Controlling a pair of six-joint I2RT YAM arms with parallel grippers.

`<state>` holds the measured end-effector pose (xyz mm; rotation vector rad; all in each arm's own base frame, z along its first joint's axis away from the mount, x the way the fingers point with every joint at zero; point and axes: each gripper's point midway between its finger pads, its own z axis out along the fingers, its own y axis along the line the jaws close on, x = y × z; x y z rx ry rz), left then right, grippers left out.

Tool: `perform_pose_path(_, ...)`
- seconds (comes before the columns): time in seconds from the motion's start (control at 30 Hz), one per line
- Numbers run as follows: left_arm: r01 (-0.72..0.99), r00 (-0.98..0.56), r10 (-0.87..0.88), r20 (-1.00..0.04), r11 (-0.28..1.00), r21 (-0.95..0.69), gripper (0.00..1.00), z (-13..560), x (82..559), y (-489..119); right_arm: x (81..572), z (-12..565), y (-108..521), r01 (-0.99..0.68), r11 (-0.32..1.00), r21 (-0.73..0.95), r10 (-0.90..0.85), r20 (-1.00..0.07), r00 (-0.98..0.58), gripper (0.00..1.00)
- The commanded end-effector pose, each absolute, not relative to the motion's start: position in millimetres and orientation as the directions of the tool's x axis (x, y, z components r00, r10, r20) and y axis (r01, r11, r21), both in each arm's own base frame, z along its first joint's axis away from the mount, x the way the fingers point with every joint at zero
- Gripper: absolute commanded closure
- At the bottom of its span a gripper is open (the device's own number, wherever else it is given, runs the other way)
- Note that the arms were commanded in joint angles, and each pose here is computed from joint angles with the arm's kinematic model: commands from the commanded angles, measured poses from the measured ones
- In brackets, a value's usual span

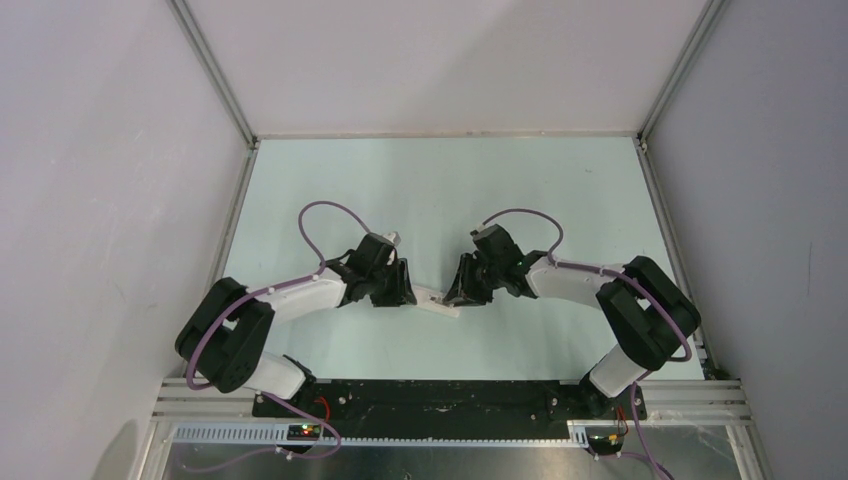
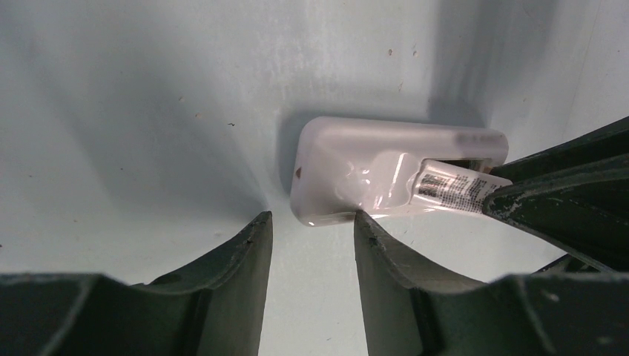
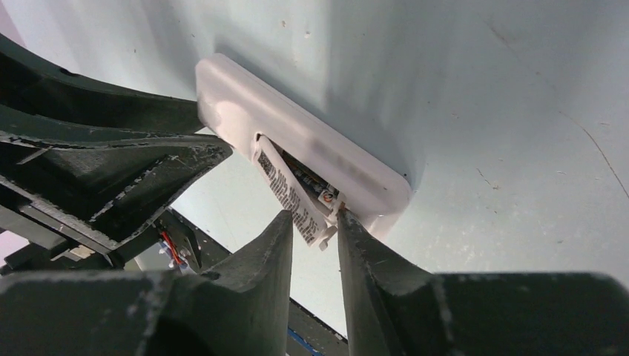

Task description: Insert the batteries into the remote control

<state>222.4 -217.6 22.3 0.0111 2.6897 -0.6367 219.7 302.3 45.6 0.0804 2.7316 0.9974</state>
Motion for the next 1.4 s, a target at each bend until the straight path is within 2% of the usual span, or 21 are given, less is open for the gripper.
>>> perform_pose_path(0.0, 0.104, -0.927, -0.065, -0.37, 0.902, -0.418, 0.51, 19, 226, -216, 224, 58, 301, -0.056, 0.785, 0.617, 0.121, -0.241, -0.963, 0.66)
perform_pose_path(0.47, 0.104, -0.925, -0.066, -0.374, 0.904, -0.416, 0.5, 19, 227, -215, 231, 79, 297, -0.086, 0.793, 0.603, 0.124, -0.298, -0.947, 0.58)
perform_pose_path(0.73, 0.104, -0.924, -0.067, -0.376, 0.903, -0.418, 0.5, 20, 227, -216, 228, 82, 300, -0.085, 0.788, 0.61, 0.126, -0.295, -0.947, 0.65)
perform_pose_path(1.1, 0.105, -0.924, -0.067, -0.376, 0.902, -0.418, 0.5, 20, 228, -216, 221, 78, 310, -0.083, 0.777, 0.624, 0.115, -0.271, -0.956, 0.65)
perform_pose_path(1.23, 0.105, -0.925, -0.066, -0.374, 0.902, -0.419, 0.5, 20, 227, -216, 223, 76, 313, -0.08, 0.772, 0.63, 0.119, -0.266, -0.957, 0.73)
perform_pose_path(1.37, 0.105, -0.925, -0.066, -0.374, 0.901, -0.42, 0.5, 20, 227, -216, 223, 73, 314, -0.075, 0.771, 0.632, 0.121, -0.261, -0.958, 0.75)
